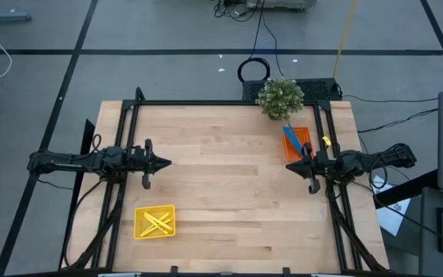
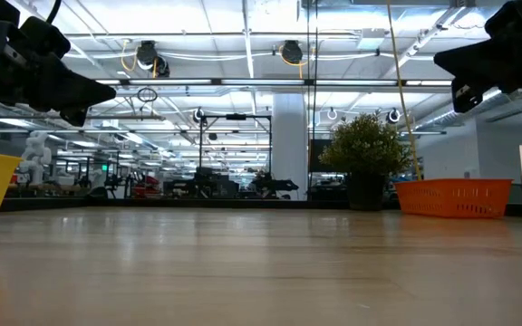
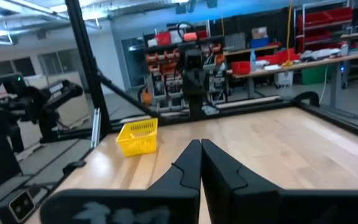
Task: Sort pens & pencils
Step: Return to Home Position
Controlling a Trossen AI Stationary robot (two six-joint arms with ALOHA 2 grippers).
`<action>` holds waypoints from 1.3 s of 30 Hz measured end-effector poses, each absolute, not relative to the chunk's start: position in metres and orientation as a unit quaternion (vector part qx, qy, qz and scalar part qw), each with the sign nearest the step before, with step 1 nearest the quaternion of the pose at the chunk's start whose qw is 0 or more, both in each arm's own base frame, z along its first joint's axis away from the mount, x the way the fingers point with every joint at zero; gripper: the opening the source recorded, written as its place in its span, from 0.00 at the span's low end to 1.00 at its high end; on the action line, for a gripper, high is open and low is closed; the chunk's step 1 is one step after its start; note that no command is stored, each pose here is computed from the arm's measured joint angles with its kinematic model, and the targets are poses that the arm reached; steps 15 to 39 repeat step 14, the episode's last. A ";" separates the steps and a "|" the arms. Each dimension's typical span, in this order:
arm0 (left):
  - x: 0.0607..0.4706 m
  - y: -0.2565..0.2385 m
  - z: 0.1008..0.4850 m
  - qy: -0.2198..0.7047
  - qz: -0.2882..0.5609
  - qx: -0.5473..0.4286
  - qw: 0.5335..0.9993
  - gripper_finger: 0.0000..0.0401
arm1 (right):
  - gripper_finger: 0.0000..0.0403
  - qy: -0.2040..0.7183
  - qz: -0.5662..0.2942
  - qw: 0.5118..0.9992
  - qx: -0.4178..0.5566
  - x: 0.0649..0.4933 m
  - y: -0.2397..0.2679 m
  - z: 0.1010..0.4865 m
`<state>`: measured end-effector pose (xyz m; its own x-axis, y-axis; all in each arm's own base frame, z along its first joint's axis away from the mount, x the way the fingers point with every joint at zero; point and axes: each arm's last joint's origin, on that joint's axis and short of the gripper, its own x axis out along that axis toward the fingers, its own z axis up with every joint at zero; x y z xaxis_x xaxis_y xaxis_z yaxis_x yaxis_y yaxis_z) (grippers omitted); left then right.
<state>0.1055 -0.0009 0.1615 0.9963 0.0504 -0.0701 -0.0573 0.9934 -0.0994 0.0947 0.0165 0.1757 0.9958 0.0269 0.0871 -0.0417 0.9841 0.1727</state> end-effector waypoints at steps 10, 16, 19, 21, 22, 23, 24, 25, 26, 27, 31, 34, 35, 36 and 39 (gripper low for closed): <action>0.105 -0.001 0.161 0.034 0.027 -0.051 0.998 0.06 | 0.00 -0.045 -0.011 0.995 0.086 0.095 0.011 0.176; 0.105 -0.001 0.161 0.034 0.027 -0.051 0.998 0.06 | 0.00 -0.046 -0.018 0.995 0.086 0.096 0.010 0.176; 0.105 -0.001 0.161 0.034 0.027 -0.051 0.998 0.06 | 0.00 -0.046 -0.018 0.995 0.086 0.096 0.010 0.176; 0.105 -0.001 0.161 0.034 0.027 -0.051 0.998 0.06 | 0.00 -0.046 -0.018 0.995 0.086 0.096 0.010 0.176; 0.105 -0.001 0.161 0.034 0.027 -0.051 0.998 0.06 | 0.00 -0.046 -0.018 0.995 0.086 0.096 0.010 0.176; 0.105 -0.001 0.161 0.034 0.027 -0.051 0.998 0.06 | 0.00 -0.046 -0.018 0.995 0.086 0.096 0.010 0.176; 0.105 -0.001 0.161 0.034 0.027 -0.051 0.998 0.06 | 0.00 -0.046 -0.018 0.995 0.086 0.096 0.010 0.176; 0.105 -0.001 0.161 0.034 0.027 -0.051 0.998 0.06 | 0.00 -0.046 -0.018 0.995 0.086 0.096 0.010 0.176; 0.105 -0.001 0.161 0.034 0.027 -0.051 0.998 0.06 | 0.00 -0.046 -0.018 0.995 0.086 0.096 0.010 0.176; 0.105 -0.001 0.161 0.034 0.027 -0.051 0.998 0.06 | 0.00 -0.046 -0.018 0.995 0.086 0.096 0.010 0.176; 0.105 -0.001 0.161 0.034 0.027 -0.051 0.998 0.06 | 0.00 -0.046 -0.018 0.995 0.086 0.096 0.010 0.176; 0.105 -0.001 0.161 0.034 0.027 -0.051 0.998 0.06 | 0.00 -0.046 -0.018 0.995 0.086 0.096 0.010 0.176; 0.105 -0.001 0.161 0.034 0.027 -0.051 0.998 0.06 | 0.00 -0.046 -0.018 0.995 0.086 0.096 0.010 0.176; 0.105 -0.001 0.161 0.034 0.027 -0.051 0.998 0.06 | 0.00 -0.046 -0.018 0.995 0.086 0.096 0.010 0.176; 0.105 -0.001 0.161 0.034 0.027 -0.051 0.998 0.06 | 0.00 -0.046 -0.018 0.995 0.086 0.096 0.010 0.176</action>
